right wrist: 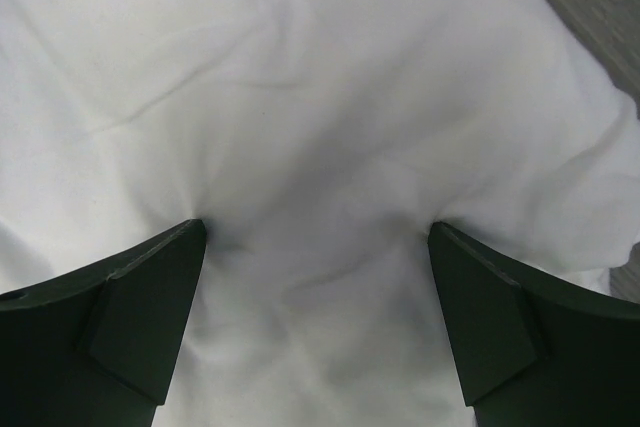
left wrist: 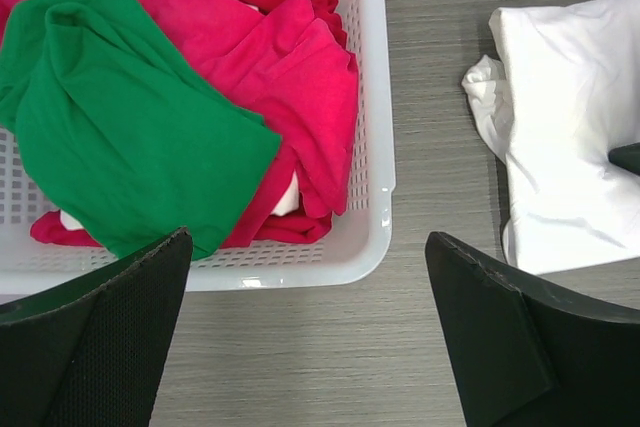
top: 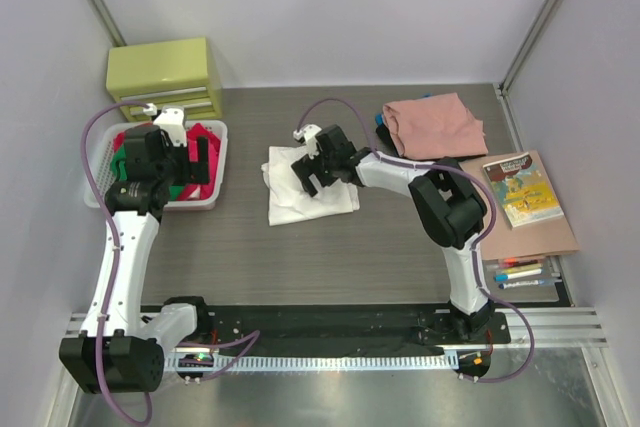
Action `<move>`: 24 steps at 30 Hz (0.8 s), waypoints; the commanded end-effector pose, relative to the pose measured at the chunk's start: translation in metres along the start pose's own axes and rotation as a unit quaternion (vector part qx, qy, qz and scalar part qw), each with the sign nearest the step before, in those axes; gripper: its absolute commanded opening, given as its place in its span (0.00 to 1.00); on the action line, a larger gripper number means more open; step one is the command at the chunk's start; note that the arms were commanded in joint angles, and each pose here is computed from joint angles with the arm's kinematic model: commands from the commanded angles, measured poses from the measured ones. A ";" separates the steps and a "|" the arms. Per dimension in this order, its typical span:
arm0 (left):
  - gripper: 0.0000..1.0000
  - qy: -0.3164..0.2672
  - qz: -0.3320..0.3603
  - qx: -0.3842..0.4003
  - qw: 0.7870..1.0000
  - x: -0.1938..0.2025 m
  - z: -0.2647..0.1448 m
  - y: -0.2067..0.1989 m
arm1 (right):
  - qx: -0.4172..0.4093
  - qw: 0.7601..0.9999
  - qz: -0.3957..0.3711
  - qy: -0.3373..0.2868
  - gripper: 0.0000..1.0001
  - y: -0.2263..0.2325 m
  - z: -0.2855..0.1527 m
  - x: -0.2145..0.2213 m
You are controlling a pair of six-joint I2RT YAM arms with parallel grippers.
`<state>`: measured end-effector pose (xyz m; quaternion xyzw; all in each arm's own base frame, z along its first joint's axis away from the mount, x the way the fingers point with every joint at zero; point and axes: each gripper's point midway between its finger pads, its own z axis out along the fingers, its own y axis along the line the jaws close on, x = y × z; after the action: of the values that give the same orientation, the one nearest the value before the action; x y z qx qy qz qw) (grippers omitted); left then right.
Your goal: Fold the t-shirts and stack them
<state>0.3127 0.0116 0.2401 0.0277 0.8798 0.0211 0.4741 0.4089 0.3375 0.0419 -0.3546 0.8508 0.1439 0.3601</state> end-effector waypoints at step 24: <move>1.00 -0.022 0.002 0.041 0.999 -0.005 -0.003 -0.013 | -0.026 0.999 0.038 0.028 1.00 0.022 -0.138 0.103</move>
<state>0.3119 0.0043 0.2353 0.0451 0.8813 0.0019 0.4704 0.2848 0.2454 0.0492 -0.3427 0.8692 0.1692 0.3137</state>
